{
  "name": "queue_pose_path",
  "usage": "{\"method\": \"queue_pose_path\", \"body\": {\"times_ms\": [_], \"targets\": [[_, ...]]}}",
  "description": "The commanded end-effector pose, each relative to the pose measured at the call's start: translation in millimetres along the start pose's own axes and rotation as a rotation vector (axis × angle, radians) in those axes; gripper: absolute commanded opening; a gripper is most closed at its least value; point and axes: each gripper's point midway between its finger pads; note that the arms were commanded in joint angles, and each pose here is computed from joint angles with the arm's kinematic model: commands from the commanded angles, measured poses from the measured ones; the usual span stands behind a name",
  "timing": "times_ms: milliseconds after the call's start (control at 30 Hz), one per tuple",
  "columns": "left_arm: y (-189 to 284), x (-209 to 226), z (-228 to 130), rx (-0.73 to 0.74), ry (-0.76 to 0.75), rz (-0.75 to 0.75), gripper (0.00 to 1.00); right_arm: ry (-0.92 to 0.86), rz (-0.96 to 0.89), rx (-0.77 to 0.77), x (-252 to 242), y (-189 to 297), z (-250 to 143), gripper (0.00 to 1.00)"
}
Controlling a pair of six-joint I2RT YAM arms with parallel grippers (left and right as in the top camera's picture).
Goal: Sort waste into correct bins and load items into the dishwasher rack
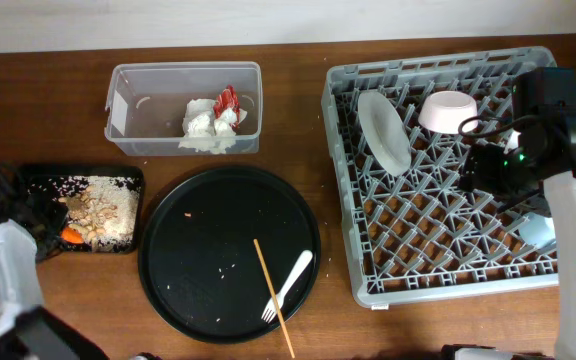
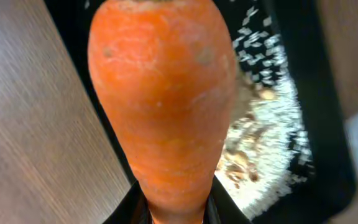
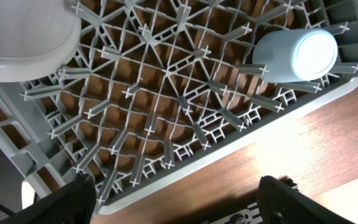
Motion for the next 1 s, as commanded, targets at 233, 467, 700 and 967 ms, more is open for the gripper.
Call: {"method": "queue_pose_path", "body": {"times_ms": [233, 467, 700, 967], "targets": [[-35.2, -1.0, 4.7, 0.031, -0.002, 0.011, 0.46, -0.005, 0.003, 0.005, -1.0, 0.8, -1.4, 0.86], [-30.9, -31.1, -8.2, 0.095, -0.023, -0.146, 0.69, 0.019, 0.043, 0.026, 5.9, 1.0, -5.2, 0.92], [9.7, -116.6, -112.1, 0.260, -0.598, -0.258, 0.76, 0.234, 0.349, 0.142, 58.7, 13.7, -33.8, 1.00], [29.0, -97.7, -181.9, 0.439, -0.845, -0.076, 0.85, 0.667, 0.462, 0.212, 172.4, 24.9, -163.8, 0.99]]}}
Point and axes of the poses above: each gripper's point midway between its finger pads, its own y axis back along the fingers, its own x axis along the line the jaws close on, z = x × y, and after that the axes turned 10 degrees about -y, right-handed
